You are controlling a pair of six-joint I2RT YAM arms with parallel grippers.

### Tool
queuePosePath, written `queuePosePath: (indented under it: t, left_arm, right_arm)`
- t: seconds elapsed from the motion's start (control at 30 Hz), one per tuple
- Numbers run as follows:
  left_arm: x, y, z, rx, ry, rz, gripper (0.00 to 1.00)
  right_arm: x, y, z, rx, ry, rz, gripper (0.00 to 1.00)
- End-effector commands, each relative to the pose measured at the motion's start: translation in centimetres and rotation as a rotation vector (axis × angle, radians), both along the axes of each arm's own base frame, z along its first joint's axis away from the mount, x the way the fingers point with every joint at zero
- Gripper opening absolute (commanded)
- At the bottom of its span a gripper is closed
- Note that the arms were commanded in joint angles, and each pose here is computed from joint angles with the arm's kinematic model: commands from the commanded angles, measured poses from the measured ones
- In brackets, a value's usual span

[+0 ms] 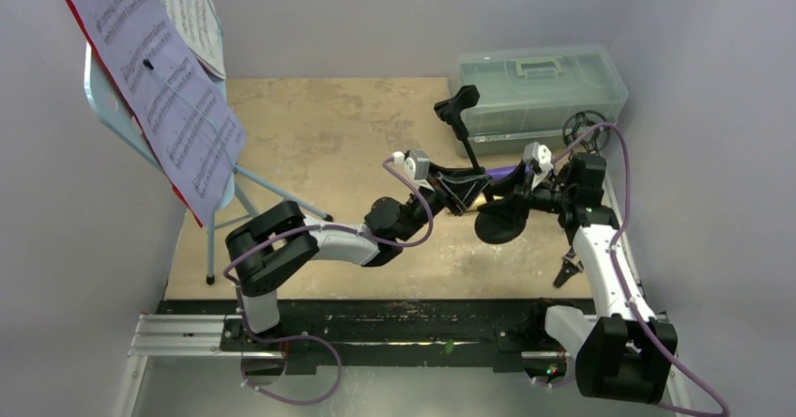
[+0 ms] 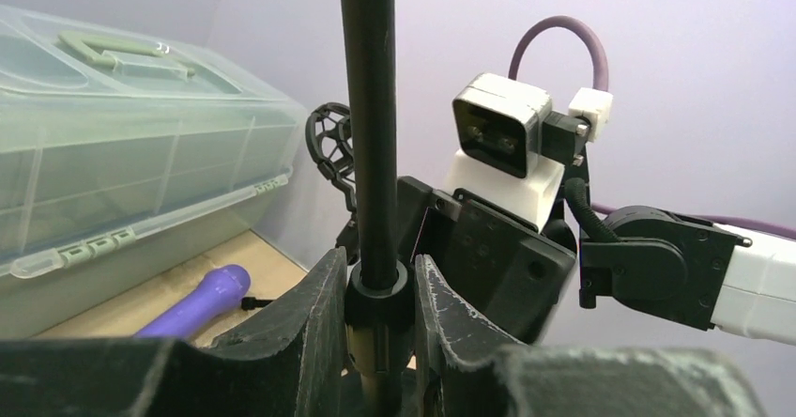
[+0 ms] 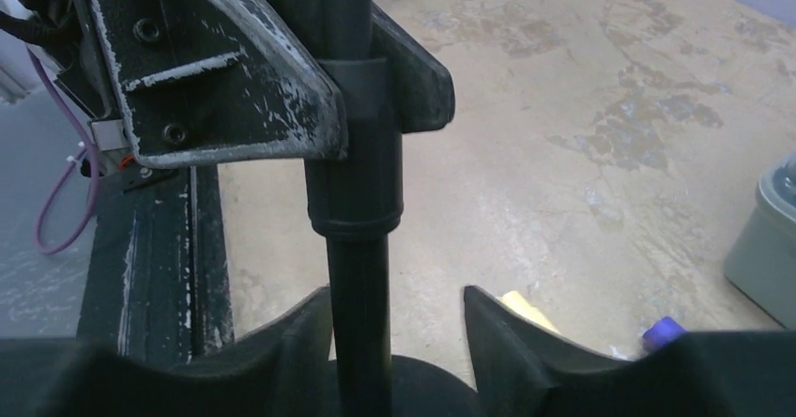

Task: Pack up the instrument practice props
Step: Pick up the microphone stand at the center of the board.

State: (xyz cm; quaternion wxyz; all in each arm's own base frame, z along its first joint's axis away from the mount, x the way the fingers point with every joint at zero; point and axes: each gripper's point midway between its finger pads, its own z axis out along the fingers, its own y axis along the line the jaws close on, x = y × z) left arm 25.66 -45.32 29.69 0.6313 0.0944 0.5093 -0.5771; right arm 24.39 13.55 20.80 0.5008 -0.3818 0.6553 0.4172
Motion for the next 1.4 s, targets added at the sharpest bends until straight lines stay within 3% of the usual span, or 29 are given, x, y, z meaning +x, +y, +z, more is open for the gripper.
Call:
queuePosePath:
  t: [0.0,0.13,0.2,0.27,0.37,0.4,0.43,0.47,0.57,0.77,1.03,1.3,1.37]
  left_arm:
    - [-1.2,1.3,6.0,-0.224,-0.066,-0.036,0.0]
    - [-1.5,1.4,6.0,-0.228,-0.078,-0.05,0.0]
    - [-2.0,1.7,6.0,-0.236,-0.089,-0.074,0.0]
    - [-2.4,2.5,5.7,-0.257,-0.097,-0.114,0.19]
    - [-3.1,4.0,4.1,-0.273,-0.083,-0.206,0.64]
    - [-3.3,4.1,3.5,-0.243,-0.096,-0.242,0.71]
    - [-3.9,4.0,2.9,-0.201,-0.13,-0.288,0.86]
    - [-4.2,4.1,2.4,-0.166,-0.159,-0.317,0.94]
    - [-4.3,4.7,1.1,-0.102,-0.198,-0.344,1.0]
    - [-5.1,4.1,1.7,-0.061,-0.327,-0.366,1.0]
    - [-6.7,2.8,4.2,-0.088,-0.44,-0.404,0.92]
    - [-6.0,2.0,4.7,-0.125,-0.4,-0.416,0.55]
    - [-5.8,2.1,4.9,-0.133,-0.39,-0.405,0.41]
  right_arm:
    - [-0.4,0.4,0.8,0.008,-0.033,0.039,0.41]
    - [-0.9,0.5,1.3,0.007,-0.052,0.064,0.0]
    - [-1.3,0.7,1.6,0.016,-0.058,0.085,0.0]
    - [-1.9,0.9,2.1,0.031,-0.066,0.109,0.0]
    - [-2.6,1.2,2.6,0.058,-0.073,0.142,0.0]
    - [-2.8,1.2,2.8,0.063,-0.079,0.149,0.0]
    - [-3.0,1.3,2.8,0.067,-0.086,0.156,0.0]
    - [-3.2,1.3,2.8,0.07,-0.091,0.162,0.0]
    - [-3.7,1.4,2.9,0.078,-0.107,0.177,0.0]
    - [-4.4,1.6,2.6,0.082,-0.15,0.196,0.0]
    - [-4.1,1.5,2.2,0.08,-0.136,0.189,0.0]
    - [-4.2,1.5,2.1,0.08,-0.131,0.188,0.0]
    - [-4.1,1.5,2.0,0.078,-0.131,0.185,0.0]
